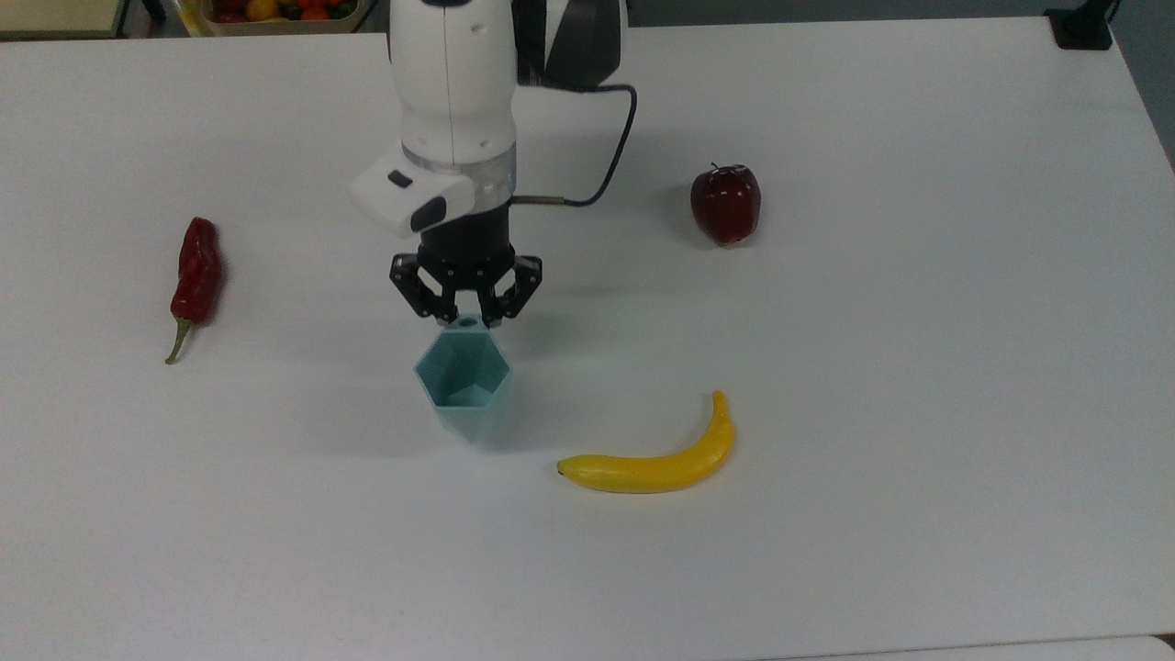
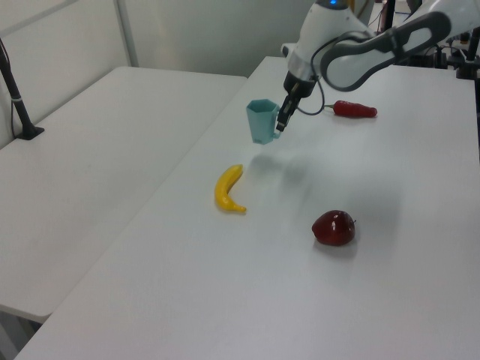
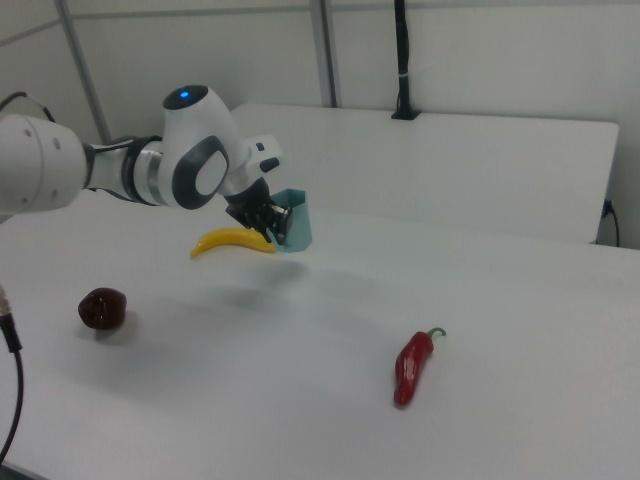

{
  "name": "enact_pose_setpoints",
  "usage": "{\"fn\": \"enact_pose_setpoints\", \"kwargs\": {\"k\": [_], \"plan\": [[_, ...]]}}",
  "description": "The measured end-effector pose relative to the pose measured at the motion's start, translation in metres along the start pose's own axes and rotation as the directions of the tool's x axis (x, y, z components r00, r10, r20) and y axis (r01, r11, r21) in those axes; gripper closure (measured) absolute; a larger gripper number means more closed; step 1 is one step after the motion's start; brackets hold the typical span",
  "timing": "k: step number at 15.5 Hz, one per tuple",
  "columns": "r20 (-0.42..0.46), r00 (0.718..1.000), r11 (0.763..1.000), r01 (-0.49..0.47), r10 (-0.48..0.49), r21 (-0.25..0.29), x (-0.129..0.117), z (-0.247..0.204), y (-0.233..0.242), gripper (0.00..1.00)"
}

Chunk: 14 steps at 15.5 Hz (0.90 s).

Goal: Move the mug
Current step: 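Slide the held mug away from the banana toward the apple's side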

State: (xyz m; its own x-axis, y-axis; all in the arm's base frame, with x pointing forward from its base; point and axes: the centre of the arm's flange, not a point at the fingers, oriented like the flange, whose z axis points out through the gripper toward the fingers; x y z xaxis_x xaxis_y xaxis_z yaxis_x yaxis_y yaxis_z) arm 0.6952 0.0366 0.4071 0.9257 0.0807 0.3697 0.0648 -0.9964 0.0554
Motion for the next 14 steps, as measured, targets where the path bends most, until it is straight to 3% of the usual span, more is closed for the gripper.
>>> {"fn": "enact_pose_setpoints", "kwargs": {"k": [3, 6, 10, 14], "plan": [[0.015, 1.000, 1.000, -0.011, 0.011, 0.013, -0.034, -0.036, 0.005, 0.75], [0.059, 0.998, 0.999, -0.019, 0.017, 0.029, -0.085, -0.056, 0.006, 0.75], [0.139, 0.990, 0.999, -0.021, 0.015, 0.045, -0.154, -0.056, 0.003, 0.75], [0.195, 0.981, 0.999, -0.018, 0.008, 0.051, -0.187, -0.044, -0.001, 0.75]]}}
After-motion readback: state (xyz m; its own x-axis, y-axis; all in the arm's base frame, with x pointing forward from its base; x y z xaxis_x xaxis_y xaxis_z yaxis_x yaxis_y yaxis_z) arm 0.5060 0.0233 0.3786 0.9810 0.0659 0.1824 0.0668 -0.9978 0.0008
